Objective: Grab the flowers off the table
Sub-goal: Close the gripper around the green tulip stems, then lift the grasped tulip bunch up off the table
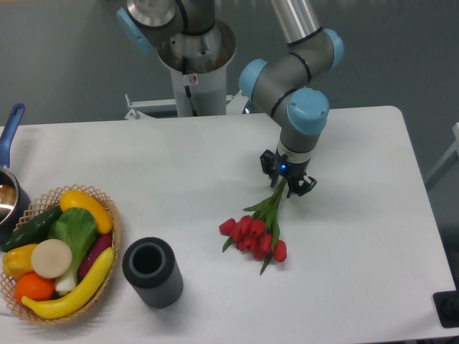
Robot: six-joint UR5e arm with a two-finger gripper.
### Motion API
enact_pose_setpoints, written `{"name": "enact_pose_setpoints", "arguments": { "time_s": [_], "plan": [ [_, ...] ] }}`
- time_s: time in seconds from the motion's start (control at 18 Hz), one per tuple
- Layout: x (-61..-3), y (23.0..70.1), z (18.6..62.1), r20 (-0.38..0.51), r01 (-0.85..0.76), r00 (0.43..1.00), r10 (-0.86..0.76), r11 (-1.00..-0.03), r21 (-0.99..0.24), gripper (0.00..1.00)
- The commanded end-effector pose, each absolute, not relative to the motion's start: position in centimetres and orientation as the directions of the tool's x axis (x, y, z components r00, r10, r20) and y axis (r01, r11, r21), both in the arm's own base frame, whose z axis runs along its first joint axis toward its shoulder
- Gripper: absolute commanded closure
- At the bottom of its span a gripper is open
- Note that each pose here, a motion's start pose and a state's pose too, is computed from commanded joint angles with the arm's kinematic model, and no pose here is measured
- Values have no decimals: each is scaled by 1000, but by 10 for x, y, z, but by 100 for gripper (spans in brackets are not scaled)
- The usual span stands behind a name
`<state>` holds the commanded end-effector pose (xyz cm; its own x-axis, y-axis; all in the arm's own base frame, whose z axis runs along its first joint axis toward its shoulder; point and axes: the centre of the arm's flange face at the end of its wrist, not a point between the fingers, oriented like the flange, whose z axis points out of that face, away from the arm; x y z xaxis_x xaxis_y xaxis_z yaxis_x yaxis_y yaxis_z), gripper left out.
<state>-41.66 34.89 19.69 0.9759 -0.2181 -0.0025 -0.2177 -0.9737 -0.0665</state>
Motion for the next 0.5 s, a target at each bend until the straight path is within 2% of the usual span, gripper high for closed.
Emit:
{"name": "enact_pose_setpoints", "arguments": {
  "time_s": [0.5],
  "plan": [
    [-423,344,260,-117,-173,979,-165,-983,-65,100]
  ]
}}
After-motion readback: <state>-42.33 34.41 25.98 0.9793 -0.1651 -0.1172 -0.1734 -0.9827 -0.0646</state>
